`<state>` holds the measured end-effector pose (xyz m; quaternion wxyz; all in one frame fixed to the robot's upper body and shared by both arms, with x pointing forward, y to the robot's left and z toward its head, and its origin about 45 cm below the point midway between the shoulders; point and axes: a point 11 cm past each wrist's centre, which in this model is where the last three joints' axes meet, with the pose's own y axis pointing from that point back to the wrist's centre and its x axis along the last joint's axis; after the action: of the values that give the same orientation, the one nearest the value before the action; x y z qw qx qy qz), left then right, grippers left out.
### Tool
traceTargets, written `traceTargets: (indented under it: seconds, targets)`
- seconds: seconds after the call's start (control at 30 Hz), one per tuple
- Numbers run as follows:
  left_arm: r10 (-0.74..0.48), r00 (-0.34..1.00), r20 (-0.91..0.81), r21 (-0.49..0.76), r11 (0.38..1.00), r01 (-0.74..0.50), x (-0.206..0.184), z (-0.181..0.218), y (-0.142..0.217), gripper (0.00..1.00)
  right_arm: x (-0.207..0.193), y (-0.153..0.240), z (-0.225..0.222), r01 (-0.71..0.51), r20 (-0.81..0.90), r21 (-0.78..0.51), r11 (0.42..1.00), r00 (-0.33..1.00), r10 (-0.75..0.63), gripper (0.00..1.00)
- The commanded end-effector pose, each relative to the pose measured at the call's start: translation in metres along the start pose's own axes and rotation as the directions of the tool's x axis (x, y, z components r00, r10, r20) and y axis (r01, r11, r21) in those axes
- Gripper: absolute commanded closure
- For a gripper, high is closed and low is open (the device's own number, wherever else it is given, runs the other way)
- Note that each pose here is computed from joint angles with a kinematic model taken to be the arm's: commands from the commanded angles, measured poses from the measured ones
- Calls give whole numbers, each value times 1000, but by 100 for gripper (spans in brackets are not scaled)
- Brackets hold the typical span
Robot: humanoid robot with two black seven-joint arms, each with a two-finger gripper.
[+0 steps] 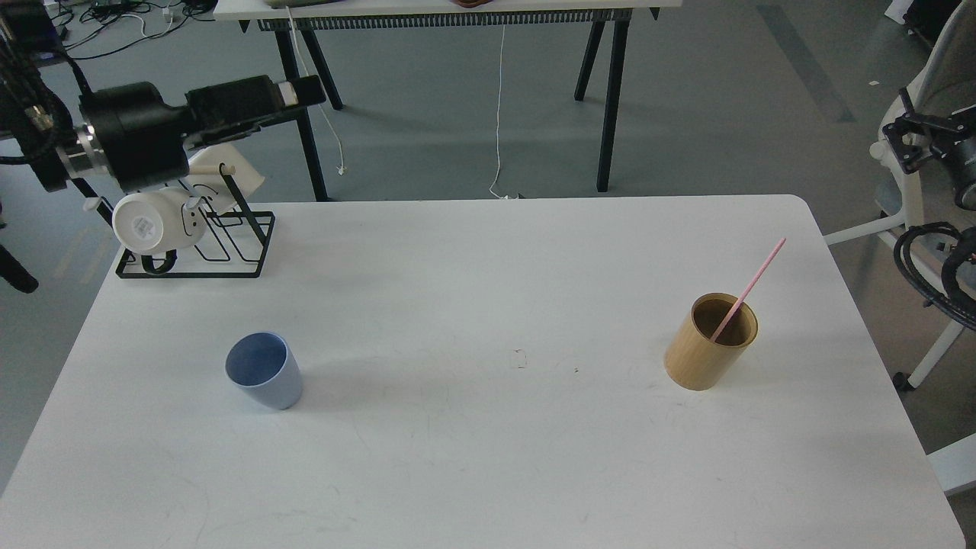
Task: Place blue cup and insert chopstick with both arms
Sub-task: 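Move the left gripper down toward the blue cup, then grasp the blue cup with the left gripper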
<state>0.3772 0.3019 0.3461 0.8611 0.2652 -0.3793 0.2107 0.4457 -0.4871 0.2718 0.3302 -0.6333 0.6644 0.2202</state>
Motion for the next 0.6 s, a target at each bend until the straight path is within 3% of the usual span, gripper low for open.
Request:
traceTargets:
  seconds: [0.0,0.23,0.33,0.57]
  targets:
    - [-190,969,159,120,978,172,-41,-18,1,11,1,1,-3,-1,-4,3,1000,1000,1,1]
    - [-406,875,264,271,902,336,-97,-51,12,17,1,1,-3,-3,-9,1,1000,1000,3,1]
    - [-475,806,352,331,869,368,-117,-66,16,18,4,3,-2,-8,-9,-1,1000,1000,8,1]
    - [-576,724,380,493,788,369,-137,-125,50,33,6,4,-5,-14,-12,4,1000,1000,14,1]
